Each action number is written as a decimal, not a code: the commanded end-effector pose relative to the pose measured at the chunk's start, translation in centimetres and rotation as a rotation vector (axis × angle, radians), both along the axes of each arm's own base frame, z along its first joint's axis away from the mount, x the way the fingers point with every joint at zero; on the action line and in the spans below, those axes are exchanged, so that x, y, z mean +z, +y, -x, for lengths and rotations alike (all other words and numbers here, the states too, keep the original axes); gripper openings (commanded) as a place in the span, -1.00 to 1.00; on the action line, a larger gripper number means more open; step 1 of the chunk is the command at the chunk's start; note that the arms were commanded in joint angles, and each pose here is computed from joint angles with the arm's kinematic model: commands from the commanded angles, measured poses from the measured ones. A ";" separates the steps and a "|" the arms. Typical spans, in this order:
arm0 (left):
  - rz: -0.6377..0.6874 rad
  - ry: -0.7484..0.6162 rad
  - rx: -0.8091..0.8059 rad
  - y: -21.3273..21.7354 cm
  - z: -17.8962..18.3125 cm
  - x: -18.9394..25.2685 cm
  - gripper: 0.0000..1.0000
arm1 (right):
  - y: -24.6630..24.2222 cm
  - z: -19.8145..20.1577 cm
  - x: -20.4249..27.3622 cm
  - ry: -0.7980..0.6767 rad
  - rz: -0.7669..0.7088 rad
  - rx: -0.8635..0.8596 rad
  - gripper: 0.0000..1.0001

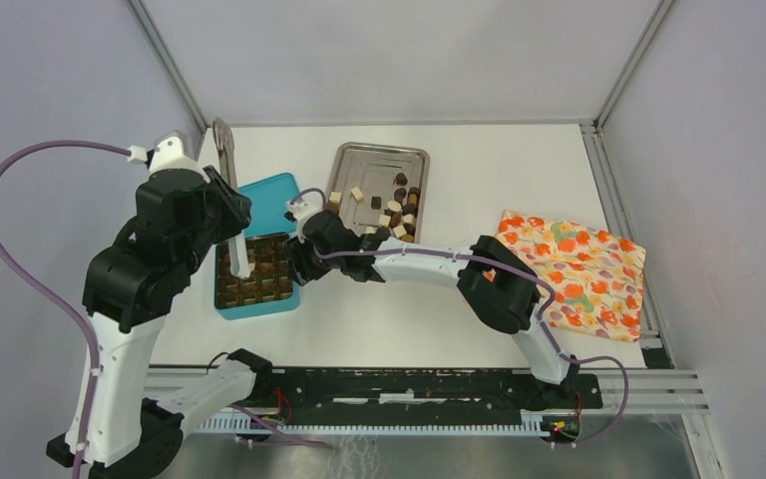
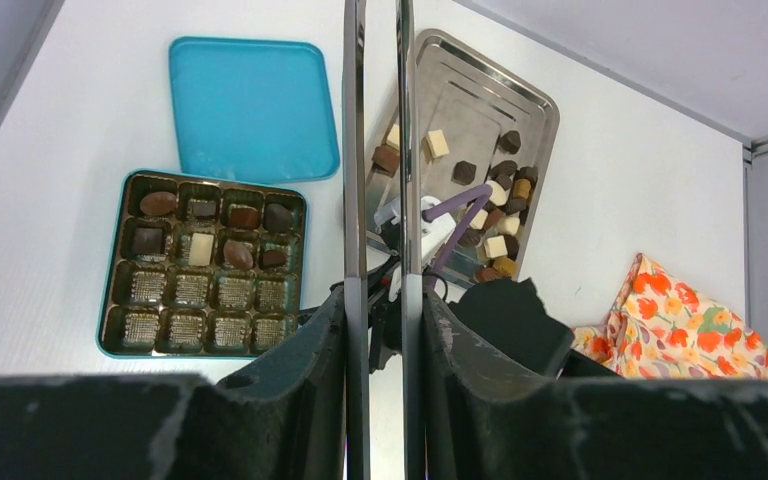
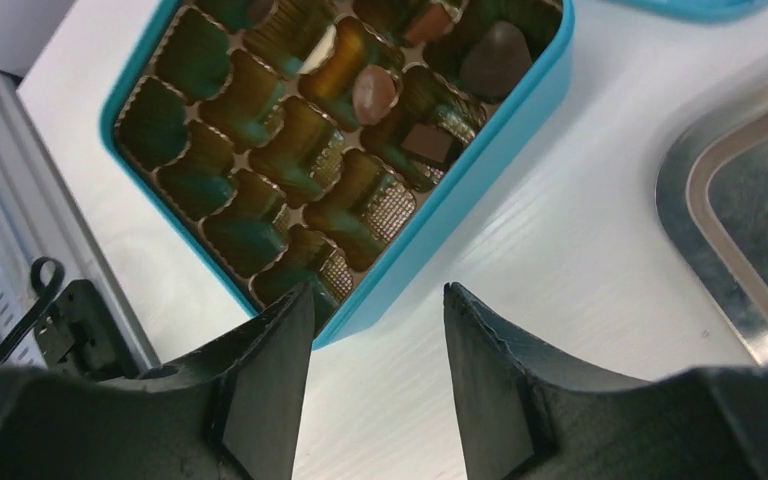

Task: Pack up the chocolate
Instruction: Move the packing box to the center of the board, then pick up the fake chocolate from the plate.

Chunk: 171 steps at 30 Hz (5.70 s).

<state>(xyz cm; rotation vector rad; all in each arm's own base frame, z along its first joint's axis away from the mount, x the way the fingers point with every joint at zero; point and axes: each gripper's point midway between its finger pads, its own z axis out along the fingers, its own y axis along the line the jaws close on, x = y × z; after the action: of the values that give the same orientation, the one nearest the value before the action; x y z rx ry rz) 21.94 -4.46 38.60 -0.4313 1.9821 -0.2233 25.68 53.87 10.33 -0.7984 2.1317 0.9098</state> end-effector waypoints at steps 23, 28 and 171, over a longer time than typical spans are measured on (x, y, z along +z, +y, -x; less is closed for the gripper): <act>-0.044 -0.043 0.030 1.4 0.6 1.1 -0.39 | -0.4 -3.2 -2.1 -0.030 0.074 -0.216 -0.27; -0.039 -0.039 0.028 1.3 0.7 0.8 -0.39 | -1.8 -3.7 -1.6 -0.056 0.101 -0.208 -0.33; -0.319 0.752 -0.529 -19.1 -15.7 -26.0 -0.08 | -37.3 -8.0 7.7 -0.310 -0.135 0.123 0.36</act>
<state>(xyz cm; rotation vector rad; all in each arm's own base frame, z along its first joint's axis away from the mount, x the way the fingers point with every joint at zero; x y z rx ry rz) 36.76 -22.97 11.54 0.2150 2.8372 -0.0722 33.88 16.32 17.12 -0.9286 1.7984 0.9098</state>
